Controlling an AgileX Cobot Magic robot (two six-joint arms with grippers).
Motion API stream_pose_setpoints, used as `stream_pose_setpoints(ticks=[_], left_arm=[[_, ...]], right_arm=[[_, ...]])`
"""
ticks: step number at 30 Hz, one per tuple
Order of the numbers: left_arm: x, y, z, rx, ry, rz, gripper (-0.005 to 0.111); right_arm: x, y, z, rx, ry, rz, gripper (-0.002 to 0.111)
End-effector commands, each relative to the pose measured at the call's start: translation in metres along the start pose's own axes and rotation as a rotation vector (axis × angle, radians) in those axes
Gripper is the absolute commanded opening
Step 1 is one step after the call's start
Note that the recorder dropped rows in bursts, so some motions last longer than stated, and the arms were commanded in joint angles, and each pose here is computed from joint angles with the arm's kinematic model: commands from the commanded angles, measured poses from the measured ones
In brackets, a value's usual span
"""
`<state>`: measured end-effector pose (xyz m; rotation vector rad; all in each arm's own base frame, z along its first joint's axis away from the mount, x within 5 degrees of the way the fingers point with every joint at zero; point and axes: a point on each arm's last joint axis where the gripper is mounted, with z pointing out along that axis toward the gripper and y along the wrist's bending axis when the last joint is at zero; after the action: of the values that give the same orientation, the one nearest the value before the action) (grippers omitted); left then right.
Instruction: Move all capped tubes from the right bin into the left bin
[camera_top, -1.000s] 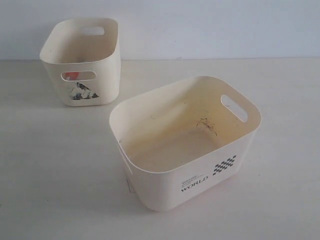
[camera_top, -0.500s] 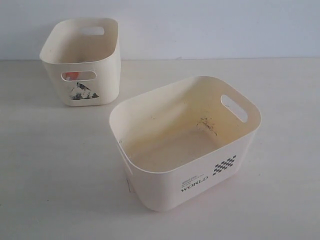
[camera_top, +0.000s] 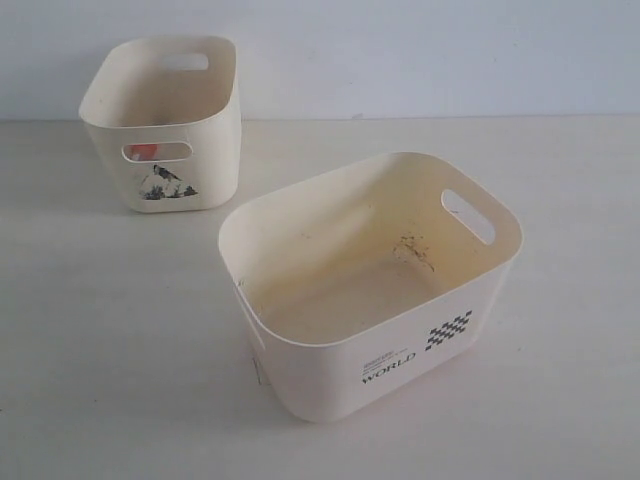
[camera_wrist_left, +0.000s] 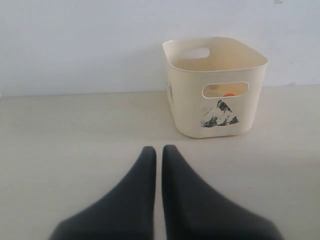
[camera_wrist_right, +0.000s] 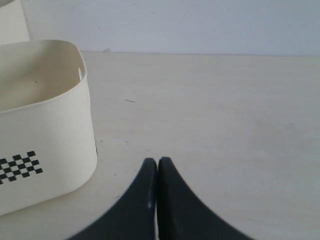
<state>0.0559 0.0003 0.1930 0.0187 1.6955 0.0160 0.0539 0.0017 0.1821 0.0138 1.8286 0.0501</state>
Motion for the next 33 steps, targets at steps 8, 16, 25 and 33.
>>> stream_pose_setpoints(ticks=[8,16,25,33], left_arm=[[-0.0012,0.0001,-0.0002,-0.001,-0.003,-0.007,0.004],[-0.0012,0.0001,-0.0002,-0.001,-0.003,-0.007,0.004],[-0.0012,0.0001,-0.0002,-0.001,-0.003,-0.007,0.004],[-0.0012,0.0001,-0.0002,-0.001,-0.003,-0.007,0.004]], right_arm=[[-0.0004,-0.0017,-0.0005,0.030,-0.006,-0.006,0.000],[-0.0004,-0.0017,-0.0005,0.030,-0.006,-0.003,0.000],[-0.0004,-0.0017,-0.0005,0.030,-0.006,-0.003,0.000],[-0.0004,-0.0017,-0.0005,0.030,-0.006,-0.001,0.000]])
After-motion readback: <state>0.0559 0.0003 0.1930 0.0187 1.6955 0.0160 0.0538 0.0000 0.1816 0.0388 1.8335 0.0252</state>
